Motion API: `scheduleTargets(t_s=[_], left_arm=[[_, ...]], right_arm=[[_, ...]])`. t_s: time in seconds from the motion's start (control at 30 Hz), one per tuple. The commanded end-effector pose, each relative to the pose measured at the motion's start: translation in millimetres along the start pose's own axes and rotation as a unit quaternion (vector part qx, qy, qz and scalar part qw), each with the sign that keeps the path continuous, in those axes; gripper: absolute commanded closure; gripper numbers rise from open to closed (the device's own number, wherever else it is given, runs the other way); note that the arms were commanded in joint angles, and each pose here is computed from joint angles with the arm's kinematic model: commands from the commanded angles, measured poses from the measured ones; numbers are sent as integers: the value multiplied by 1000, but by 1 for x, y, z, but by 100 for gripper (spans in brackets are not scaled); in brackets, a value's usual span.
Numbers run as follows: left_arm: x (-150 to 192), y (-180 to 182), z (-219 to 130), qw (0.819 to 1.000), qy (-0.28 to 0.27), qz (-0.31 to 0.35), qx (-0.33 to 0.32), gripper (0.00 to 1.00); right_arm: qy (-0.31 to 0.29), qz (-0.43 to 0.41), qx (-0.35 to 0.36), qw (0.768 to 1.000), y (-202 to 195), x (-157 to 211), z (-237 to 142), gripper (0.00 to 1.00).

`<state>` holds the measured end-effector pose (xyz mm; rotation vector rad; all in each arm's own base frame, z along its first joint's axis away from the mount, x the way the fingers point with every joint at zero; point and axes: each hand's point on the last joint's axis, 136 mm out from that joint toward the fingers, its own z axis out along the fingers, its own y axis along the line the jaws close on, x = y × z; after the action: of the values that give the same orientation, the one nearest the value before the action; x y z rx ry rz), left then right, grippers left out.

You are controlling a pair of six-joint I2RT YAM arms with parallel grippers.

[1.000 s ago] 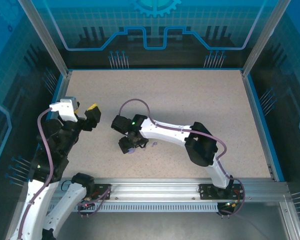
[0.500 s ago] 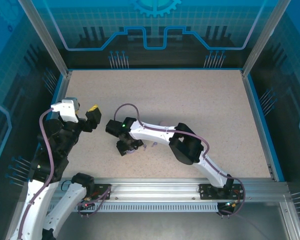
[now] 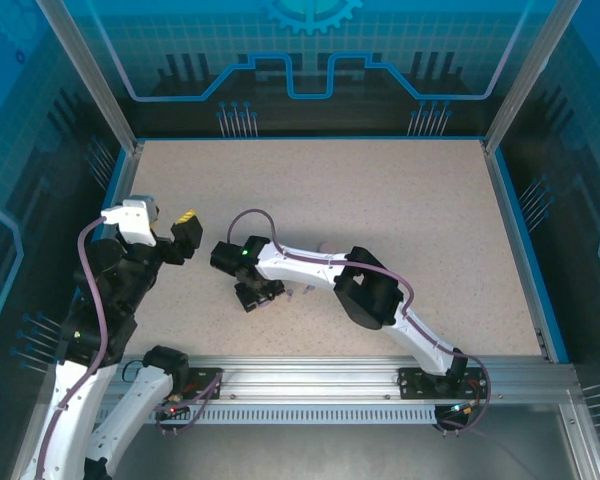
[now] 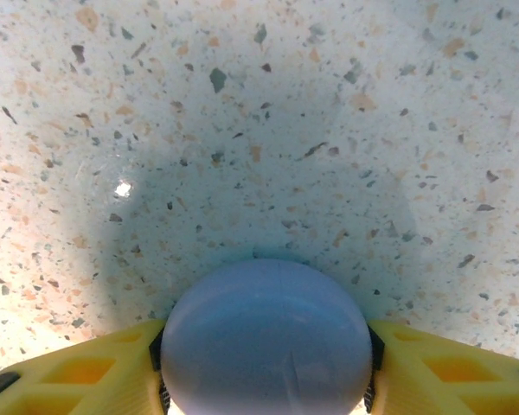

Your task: Insert the wireless bluetooth earbuds into the charging case

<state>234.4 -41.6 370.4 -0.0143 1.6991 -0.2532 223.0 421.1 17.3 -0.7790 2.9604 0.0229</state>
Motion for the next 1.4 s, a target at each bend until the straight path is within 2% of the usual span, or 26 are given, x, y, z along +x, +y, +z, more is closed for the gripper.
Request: scheduleTargets(t_s=[0.0, 0.1, 0.3, 0.57, 0.73, 0.87, 1.0, 1.23, 1.37], left_arm=[[-5, 1, -5, 1000, -8, 9, -3, 20], [-3, 0, -3, 1000, -3, 0, 1, 20], [9, -7, 9, 999, 23, -33, 20, 19], [44, -28, 40, 985, 104, -114, 72, 19], [54, -57, 54, 965, 158, -156, 143, 21], [53, -81, 57, 943, 191, -177, 206, 28], [47, -95, 56, 929, 199, -198, 243, 33], [42, -127, 48, 880, 228, -253, 332, 34], [44, -151, 43, 856, 246, -256, 376, 34]], right_arm=[[13, -13, 27, 999, -7, 11, 5, 47], [-9, -21, 23, 999, -11, 6, -5, 50], [-82, -27, 3, 996, -33, -6, -52, 50], [-208, -75, -2, 975, -82, -6, -113, 52], [-313, -115, 3, 943, -104, 4, -155, 52], [-382, -142, -14, 913, -110, 12, -186, 51], [-453, -171, -35, 874, -112, 20, -223, 52], [-521, -202, -33, 829, -119, 26, -275, 52], [-540, -213, -34, 814, -118, 23, -293, 52]])
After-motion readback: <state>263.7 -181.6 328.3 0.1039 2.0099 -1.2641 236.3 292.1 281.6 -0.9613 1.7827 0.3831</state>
